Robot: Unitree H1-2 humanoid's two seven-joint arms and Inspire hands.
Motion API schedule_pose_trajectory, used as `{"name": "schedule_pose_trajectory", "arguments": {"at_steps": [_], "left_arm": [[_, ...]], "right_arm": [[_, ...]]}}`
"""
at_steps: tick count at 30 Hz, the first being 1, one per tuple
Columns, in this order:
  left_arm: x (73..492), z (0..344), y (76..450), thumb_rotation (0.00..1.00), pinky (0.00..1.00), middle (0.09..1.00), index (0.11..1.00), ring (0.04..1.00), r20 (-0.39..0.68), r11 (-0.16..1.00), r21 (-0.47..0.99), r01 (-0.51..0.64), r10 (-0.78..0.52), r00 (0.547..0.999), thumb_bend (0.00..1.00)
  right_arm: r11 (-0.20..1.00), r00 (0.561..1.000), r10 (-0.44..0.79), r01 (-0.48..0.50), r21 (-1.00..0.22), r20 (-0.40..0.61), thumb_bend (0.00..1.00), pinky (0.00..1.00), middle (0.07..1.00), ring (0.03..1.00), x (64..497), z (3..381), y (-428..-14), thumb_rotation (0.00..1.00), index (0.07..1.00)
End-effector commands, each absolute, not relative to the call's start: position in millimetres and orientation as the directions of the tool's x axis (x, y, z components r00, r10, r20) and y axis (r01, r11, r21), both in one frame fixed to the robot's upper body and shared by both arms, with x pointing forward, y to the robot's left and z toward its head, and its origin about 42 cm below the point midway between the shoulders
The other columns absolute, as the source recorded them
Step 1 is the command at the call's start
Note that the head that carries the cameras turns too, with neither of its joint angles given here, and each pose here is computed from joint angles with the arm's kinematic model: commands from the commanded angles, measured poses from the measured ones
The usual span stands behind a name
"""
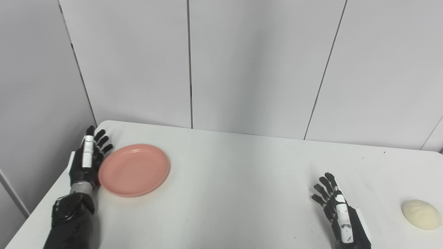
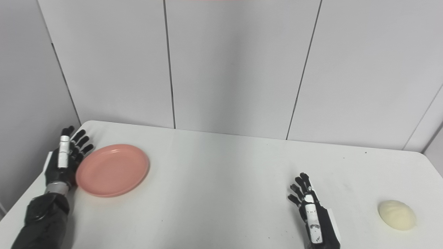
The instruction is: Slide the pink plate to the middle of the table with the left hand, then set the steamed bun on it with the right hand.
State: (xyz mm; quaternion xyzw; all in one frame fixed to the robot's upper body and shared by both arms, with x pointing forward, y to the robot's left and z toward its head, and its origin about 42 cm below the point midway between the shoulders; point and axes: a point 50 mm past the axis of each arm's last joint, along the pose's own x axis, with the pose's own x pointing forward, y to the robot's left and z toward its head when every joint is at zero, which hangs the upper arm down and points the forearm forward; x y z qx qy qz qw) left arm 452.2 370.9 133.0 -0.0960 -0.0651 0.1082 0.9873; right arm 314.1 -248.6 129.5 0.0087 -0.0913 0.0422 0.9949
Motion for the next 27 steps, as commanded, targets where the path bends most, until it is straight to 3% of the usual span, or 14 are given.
{"name": "schedule_pose_trajectory", "arguments": {"at_steps": [1, 5, 13, 27], "left_arm": [[454.2, 137.1, 366.0, 0.84, 0.84, 0.916, 0.956, 0.909, 0.11, 0.965, -0.189, -0.179, 0.202, 0.973, 0.82], [452.2, 129.6, 353.1, 0.82, 0.85, 0.914, 0.953, 0.916, 0.082, 0.969, -0.195, -0.154, 0.172, 0.982, 0.87], [449.0, 126.1, 332.8, 0.85, 0.76, 0.913, 0.94, 0.904, 0.067, 0.98, -0.179, -0.09, 0.104, 0.992, 0.87], [457.2, 125.0, 275.5, 0.85, 0.78, 0.897, 0.933, 0.895, 0.058, 0.99, -0.131, 0.059, -0.052, 0.997, 0.88]], "right_arm": [[0.996, 0.989, 0.078, -0.084, 0.04, 0.128, 0.75, 0.87, 0.939, 0.909, 302.6, 113.6, -244.5, 1.0, 0.956], [0.996, 0.988, 0.078, -0.083, 0.039, 0.131, 0.76, 0.87, 0.938, 0.902, 302.8, 114.2, -243.0, 1.0, 0.955], [0.997, 0.989, 0.072, -0.076, 0.034, 0.127, 0.78, 0.86, 0.935, 0.894, 304.3, 114.4, -241.9, 1.0, 0.953], [0.996, 0.99, 0.076, -0.081, 0.035, 0.121, 0.8, 0.86, 0.946, 0.901, 302.2, 117.5, -234.1, 1.0, 0.955]]}}
